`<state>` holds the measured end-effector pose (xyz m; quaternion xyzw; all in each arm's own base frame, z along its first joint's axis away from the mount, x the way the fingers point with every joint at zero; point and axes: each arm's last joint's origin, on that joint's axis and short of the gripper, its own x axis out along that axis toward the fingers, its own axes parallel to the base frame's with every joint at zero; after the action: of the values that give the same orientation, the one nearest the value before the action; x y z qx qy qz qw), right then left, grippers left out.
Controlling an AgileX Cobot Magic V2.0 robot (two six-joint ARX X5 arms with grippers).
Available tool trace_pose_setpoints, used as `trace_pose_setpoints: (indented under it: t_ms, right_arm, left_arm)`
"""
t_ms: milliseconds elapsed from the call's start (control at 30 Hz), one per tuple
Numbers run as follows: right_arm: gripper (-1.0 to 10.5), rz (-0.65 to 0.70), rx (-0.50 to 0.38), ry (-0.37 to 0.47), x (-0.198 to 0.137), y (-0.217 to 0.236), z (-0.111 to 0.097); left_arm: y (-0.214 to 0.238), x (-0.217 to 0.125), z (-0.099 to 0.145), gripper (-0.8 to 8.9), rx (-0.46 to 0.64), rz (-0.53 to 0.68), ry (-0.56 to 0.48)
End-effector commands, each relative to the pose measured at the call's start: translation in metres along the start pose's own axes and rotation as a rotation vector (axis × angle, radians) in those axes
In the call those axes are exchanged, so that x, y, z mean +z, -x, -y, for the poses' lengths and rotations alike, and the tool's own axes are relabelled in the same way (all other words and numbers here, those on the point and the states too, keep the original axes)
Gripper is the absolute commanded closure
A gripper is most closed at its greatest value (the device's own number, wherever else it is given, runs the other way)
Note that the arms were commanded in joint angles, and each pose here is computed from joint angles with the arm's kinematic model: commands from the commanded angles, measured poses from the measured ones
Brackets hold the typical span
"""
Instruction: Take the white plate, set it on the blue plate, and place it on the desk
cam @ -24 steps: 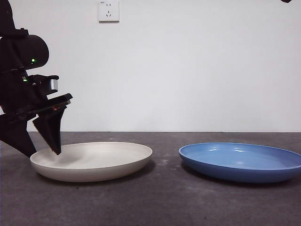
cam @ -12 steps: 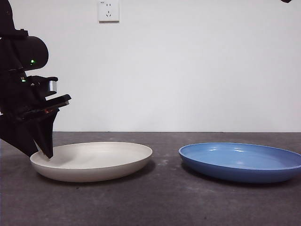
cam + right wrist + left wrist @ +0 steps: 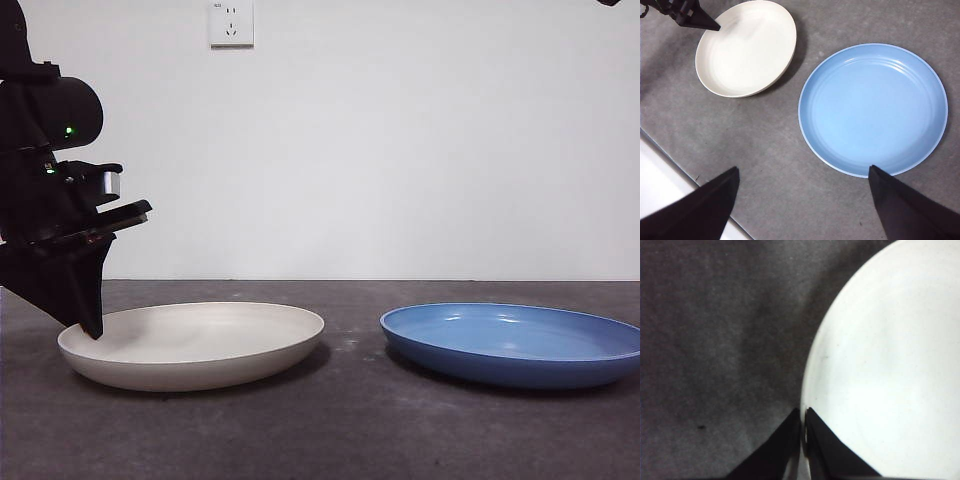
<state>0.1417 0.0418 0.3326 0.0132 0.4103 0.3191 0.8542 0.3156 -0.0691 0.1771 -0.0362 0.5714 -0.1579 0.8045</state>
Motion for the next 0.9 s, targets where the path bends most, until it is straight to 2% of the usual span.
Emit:
trace_pose_setpoints:
  t_ms: [33, 200, 500, 667, 900]
  right_arm:
    - [5.3, 0.018, 0.002, 0.012, 0.005, 0.003, -0.002]
    - [5.3, 0.018, 0.002, -0.007, 0.005, 0.003, -0.002]
    - [5.3, 0.018, 0.002, -0.010, 0.005, 0.003, -0.002]
    - [5.3, 0.018, 0.001, -0.010, 0.005, 0.003, -0.002]
    - [5.3, 0.019, 0.000, -0.042, 0.004, 0.003, -0.002]
  left_arm:
    - [-0.003, 0.006, 0.001, 7.98, 0.000, 0.006, 0.008]
    - [0.007, 0.007, 0.004, 7.98, -0.030, 0.035, 0.018]
    - [0.065, 0.007, 0.020, 7.98, -0.052, 0.179, -0.019]
    - [0.093, 0.007, 0.033, 7.98, -0.074, 0.232, -0.048]
    - [0.110, 0.017, 0.063, 7.98, -0.173, 0.279, -0.087]
